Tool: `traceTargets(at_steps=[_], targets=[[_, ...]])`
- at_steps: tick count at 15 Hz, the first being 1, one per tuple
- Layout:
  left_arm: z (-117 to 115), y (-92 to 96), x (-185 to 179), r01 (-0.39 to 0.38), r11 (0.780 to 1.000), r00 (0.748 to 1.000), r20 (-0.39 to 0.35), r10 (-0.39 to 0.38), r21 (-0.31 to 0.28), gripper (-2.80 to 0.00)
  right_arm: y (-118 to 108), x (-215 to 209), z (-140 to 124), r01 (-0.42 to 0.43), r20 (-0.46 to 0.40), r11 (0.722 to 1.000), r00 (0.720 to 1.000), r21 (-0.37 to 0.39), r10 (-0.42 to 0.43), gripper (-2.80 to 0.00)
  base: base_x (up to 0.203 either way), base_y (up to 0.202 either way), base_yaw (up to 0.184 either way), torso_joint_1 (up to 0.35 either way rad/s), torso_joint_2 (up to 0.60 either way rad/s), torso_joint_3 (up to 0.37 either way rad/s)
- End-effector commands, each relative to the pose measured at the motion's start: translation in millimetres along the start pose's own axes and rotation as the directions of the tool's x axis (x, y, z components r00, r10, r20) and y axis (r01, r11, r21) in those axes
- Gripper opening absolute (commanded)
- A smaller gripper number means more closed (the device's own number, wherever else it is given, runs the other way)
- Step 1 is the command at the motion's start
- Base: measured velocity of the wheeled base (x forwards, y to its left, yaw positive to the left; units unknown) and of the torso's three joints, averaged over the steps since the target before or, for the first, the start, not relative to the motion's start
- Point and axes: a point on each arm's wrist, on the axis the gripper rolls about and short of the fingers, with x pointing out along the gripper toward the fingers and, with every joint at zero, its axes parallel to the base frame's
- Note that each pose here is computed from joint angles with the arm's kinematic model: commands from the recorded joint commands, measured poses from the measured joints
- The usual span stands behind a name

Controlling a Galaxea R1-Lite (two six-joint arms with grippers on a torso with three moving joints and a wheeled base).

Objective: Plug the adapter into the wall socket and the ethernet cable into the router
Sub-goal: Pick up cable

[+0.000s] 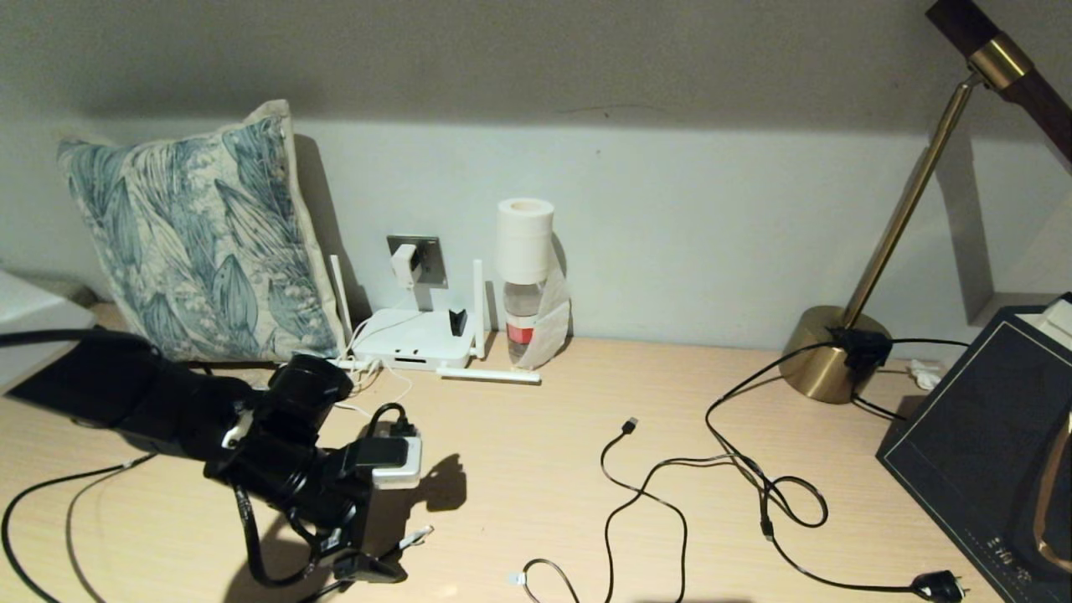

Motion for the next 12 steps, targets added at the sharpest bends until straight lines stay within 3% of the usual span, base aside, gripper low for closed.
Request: traceTargets(at_steps=[1, 11, 12], targets=[[-3, 4.4, 10, 0.021, 1.0, 1.0, -0.006, -0.021, -0.003, 0.0, 0, 2, -10, -0.001, -0.035, 1.0, 0.999, 0.0, 0.001, -2.8, 0.0, 0.0, 0.0, 0.0, 0.0, 0.0], [-6, 8.6, 21, 0.01, 1.0, 1.0, -0.005, -0.01, -0.005, 0.0, 0, 2, -10, -0.001, -0.035, 1.0, 0.999, 0.0, 0.001, -2.8, 0.0, 0.0, 0.0, 0.0, 0.0, 0.0], [-6, 8.5, 22, 0.01, 1.0, 1.0, -0.005, -0.01, -0.005, -2.8, 0, 2, -10, -0.001, -0.035, 1.0, 0.999, 0.0, 0.001, -2.8, 0.0, 0.0, 0.0, 0.0, 0.0, 0.0]])
